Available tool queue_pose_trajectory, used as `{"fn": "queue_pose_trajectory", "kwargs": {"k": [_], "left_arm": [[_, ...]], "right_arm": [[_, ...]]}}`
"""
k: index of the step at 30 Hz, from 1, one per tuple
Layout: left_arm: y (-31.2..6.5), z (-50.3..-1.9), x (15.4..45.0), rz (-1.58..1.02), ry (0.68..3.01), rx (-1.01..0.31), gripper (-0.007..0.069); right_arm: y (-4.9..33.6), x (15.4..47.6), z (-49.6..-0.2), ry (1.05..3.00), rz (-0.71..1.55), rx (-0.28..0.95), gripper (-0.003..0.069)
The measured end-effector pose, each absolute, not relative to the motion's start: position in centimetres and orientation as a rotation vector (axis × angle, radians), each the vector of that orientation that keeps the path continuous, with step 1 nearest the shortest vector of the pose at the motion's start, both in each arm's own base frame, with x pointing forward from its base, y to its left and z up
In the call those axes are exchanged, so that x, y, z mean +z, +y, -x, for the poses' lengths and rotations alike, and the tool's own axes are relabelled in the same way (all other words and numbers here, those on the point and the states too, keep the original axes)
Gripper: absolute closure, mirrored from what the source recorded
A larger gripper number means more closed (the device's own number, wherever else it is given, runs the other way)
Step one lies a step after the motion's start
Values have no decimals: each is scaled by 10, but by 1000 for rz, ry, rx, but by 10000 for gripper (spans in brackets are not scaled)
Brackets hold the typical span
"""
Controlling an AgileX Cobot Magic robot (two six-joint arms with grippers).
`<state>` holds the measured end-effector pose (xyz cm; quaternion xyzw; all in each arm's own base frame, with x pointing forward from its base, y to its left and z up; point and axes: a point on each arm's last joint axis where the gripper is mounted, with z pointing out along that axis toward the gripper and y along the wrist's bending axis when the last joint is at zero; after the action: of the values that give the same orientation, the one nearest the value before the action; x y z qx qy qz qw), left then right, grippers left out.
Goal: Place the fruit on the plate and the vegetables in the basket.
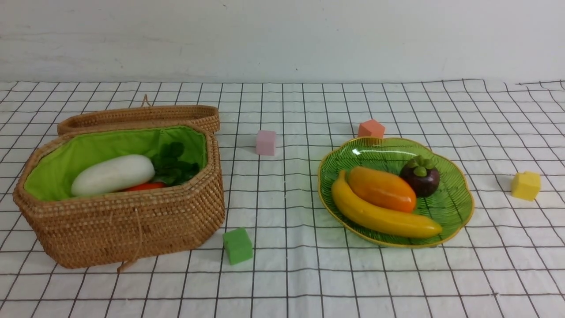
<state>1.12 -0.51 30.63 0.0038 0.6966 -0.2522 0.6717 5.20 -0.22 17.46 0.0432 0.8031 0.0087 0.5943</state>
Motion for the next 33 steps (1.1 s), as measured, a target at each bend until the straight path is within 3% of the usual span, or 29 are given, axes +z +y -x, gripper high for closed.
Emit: {"fn": "queue_pose_trajectory", "kwargs": {"k": [2, 6, 14, 33], "left_arm": [[-7, -23, 288, 28, 1557, -434, 637], [-5, -38, 253, 112, 1614, -304, 634], [-1, -52, 175, 314, 1834, -277, 627], [-1, -52, 169, 170, 1879, -163, 608]], "right_arm": [[-2, 175, -52, 1866, -100, 20, 421], [-2, 175, -52, 1866, -100, 20, 421], [-2, 175, -52, 1865, -100, 20, 421], [-2, 175, -52, 1864, -101, 21, 421]]}}
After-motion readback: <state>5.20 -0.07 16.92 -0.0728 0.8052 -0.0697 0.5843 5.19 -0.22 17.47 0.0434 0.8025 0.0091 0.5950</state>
